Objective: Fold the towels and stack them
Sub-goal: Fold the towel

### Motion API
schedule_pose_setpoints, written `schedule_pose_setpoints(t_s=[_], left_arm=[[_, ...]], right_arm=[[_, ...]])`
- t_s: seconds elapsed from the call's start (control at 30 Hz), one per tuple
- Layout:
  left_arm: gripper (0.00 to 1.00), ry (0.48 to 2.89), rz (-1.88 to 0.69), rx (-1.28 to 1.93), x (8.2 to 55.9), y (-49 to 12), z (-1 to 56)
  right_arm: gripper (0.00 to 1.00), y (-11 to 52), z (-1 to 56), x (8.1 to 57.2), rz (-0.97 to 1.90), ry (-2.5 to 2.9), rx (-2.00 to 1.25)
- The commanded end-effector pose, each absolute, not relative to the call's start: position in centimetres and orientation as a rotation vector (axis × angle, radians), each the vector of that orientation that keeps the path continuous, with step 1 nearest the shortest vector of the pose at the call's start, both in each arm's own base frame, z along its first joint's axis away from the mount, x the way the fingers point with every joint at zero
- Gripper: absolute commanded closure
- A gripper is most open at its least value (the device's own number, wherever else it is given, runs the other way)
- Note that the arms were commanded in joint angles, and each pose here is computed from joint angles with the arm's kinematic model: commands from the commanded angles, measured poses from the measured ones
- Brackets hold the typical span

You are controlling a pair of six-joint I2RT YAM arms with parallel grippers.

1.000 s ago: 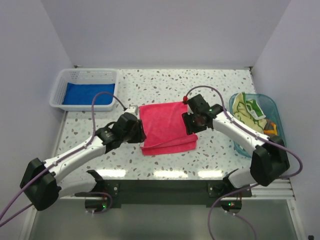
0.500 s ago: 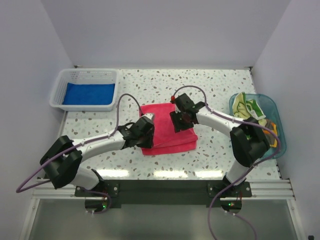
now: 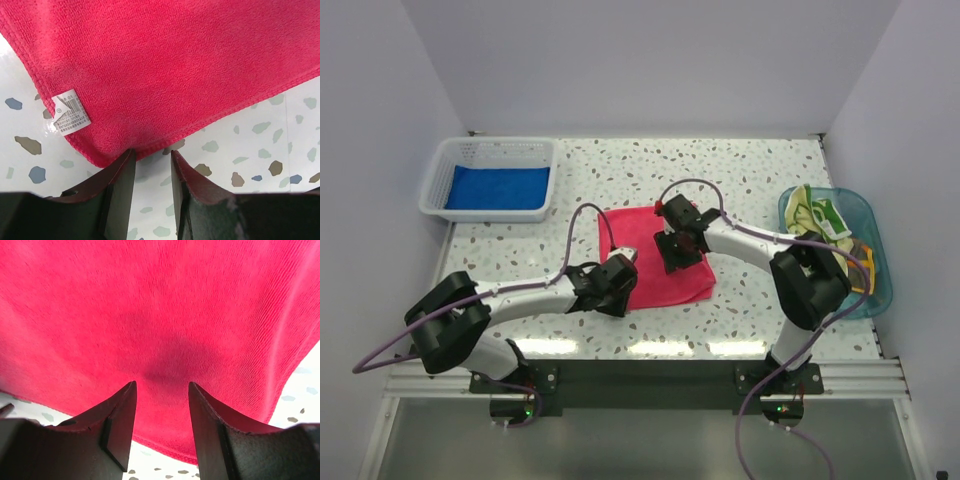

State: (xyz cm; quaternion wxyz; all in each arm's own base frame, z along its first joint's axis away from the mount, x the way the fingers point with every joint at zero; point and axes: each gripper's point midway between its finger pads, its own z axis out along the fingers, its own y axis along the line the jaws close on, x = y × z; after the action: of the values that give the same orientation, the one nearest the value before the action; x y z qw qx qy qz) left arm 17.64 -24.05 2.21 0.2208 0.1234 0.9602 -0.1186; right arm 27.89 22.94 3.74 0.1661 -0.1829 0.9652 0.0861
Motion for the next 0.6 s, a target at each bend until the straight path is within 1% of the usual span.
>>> schedule_pose_setpoints(t_s=[0.0, 0.27, 0.57], left_arm=[[0.60, 2.646, -0.297, 0.301, 17.7, -23.6, 1.9], [0.60, 2.666, -0.264, 0.275, 17.3, -22.7, 1.3], [0.61, 2.688, -0.173, 0.239, 16.7, -20.8, 0.6]], right_arm=[[0.50, 22.7, 4.4, 26.6, 0.277, 2.754, -0.496], [0.51, 19.0, 3.4, 23.3, 0.185, 2.776, -0.399], [0.51, 15.8, 2.2, 21.5, 0.088, 2.763, -0.262]])
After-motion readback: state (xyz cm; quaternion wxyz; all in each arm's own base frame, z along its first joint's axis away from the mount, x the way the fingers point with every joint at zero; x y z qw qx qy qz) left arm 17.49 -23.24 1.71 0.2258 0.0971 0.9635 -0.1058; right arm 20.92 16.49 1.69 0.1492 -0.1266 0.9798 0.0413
